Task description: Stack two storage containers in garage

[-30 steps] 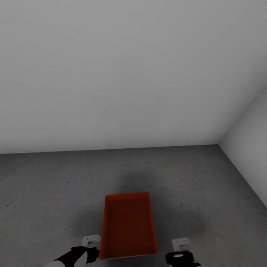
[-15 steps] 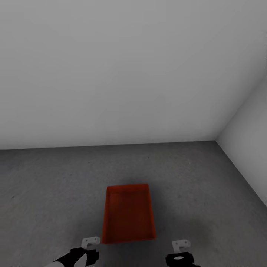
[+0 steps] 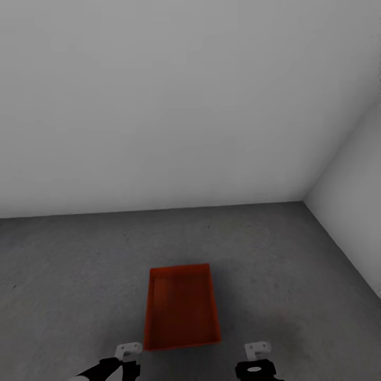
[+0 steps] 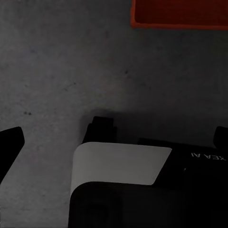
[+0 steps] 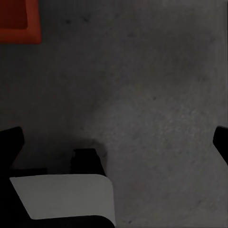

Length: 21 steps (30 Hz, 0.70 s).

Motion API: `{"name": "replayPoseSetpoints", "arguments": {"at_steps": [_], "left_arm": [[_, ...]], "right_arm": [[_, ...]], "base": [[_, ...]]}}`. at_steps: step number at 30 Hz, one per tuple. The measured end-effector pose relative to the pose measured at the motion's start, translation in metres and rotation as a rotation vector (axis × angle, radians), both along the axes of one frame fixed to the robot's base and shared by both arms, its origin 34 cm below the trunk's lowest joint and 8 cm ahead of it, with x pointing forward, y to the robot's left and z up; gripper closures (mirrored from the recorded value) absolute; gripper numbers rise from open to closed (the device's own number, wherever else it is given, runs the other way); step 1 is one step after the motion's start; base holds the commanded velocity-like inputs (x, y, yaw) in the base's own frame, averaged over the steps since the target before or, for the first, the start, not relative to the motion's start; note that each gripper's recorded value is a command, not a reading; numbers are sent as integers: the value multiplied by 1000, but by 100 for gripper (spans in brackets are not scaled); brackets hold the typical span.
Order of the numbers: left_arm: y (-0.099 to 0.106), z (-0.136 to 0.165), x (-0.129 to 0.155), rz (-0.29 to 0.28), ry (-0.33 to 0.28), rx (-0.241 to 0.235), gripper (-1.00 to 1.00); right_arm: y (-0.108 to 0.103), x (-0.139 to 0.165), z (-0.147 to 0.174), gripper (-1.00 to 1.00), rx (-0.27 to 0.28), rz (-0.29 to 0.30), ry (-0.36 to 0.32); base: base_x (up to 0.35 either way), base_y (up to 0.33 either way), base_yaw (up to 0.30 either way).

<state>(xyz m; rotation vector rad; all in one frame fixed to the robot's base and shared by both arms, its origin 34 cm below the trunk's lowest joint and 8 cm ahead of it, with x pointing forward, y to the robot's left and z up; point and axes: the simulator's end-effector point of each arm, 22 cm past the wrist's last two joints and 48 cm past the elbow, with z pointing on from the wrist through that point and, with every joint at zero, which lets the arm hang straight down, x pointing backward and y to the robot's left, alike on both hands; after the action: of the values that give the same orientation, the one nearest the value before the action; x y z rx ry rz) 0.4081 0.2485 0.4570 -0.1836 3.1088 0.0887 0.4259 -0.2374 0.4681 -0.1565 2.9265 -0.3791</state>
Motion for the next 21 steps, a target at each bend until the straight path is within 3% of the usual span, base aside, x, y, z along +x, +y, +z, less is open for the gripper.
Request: {"name": "replayPoseSetpoints", "arguments": {"at_steps": [4, 12, 21], "left_arm": [[0, 1, -4, -2, 8, 0, -100], [6, 3, -9, -1, 10, 8, -100], [22, 6, -1, 7, -46, 33, -100]], "right_arm": [[-1, -1, 1, -100, 0, -1, -8], [1, -50, -3, -100, 3, -1, 47], [2, -107, -5, -100, 5, 1, 106]], "base": [[0, 0, -65], [0, 0, -64], [0, 0, -64]]}}
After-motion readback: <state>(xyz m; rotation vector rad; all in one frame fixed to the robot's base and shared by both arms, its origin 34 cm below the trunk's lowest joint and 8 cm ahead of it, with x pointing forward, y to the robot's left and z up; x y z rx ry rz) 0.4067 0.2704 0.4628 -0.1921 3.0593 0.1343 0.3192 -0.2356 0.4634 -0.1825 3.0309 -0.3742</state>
